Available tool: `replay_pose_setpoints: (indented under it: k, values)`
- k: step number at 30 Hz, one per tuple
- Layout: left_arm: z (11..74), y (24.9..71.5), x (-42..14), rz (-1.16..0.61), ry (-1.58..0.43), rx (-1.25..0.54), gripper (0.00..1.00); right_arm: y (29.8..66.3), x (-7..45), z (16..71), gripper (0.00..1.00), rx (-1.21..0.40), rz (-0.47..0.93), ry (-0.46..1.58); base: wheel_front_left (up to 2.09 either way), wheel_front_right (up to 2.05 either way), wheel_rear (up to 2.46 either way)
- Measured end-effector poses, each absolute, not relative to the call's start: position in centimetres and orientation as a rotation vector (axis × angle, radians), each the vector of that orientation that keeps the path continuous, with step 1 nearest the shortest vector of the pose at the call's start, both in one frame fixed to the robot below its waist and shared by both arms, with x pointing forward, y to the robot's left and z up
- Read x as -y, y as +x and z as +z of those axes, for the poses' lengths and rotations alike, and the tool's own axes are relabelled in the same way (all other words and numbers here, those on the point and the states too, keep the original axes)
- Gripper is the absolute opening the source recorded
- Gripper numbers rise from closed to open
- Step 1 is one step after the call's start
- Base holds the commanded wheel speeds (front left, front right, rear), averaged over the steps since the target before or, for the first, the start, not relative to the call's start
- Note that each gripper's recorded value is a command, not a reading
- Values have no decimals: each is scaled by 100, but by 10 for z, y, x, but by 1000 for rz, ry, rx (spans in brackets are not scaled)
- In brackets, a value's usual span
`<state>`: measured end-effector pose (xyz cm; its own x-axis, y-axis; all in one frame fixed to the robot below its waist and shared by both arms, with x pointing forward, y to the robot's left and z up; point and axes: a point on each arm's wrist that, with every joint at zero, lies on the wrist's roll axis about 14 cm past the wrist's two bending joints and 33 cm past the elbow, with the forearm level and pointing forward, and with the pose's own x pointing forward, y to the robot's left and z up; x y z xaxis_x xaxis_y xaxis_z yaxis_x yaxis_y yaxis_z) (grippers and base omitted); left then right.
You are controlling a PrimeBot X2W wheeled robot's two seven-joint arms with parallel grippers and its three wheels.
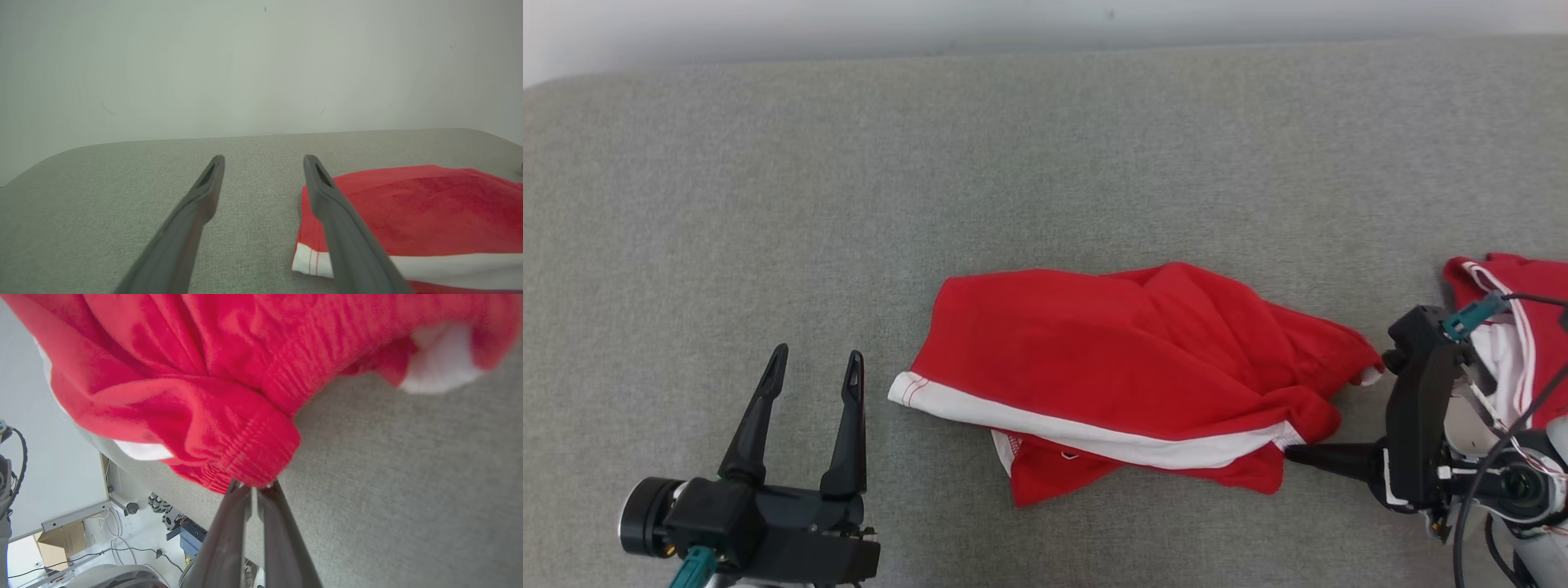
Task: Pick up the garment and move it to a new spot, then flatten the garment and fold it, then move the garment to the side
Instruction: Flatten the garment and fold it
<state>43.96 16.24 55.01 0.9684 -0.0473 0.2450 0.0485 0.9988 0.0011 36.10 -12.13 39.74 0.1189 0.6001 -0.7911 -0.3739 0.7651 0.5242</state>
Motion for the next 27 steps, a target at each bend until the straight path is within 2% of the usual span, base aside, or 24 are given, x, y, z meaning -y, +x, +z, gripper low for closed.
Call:
replay_pose_setpoints:
  k: [2, 4, 5, 6, 11, 18, 20, 27]
  values:
    - [547, 441, -164, -45, -4, 241, 100, 364, 117, 393, 0, -1277, 727, 221, 0, 0, 0]
    - [545, 442, -164, -43, -3, 234, 100, 367, 113, 392, 57, -1270, 733, 228, 0, 0, 0]
    - [545, 443, -165, -41, -3, 233, 100, 367, 110, 394, 92, -1262, 741, 237, 0, 0, 0]
    - [545, 443, -165, -40, -3, 234, 100, 368, 108, 395, 100, -1250, 746, 253, 0, 0, 0]
    - [551, 441, -166, -35, -5, 248, 100, 350, 111, 400, 100, -1223, 741, 304, 0, 0, 0]
    - [556, 437, -164, -45, -3, 261, 100, 315, 143, 396, 100, -1222, 640, 344, 0, 0, 0]
    - [559, 435, -163, -48, -4, 267, 100, 316, 147, 403, 100, -1155, 613, 379, 0, 0, 0]
    - [567, 425, -166, -27, -3, 284, 100, 356, 154, 458, 100, -692, 500, 461, 0, 0, 0]
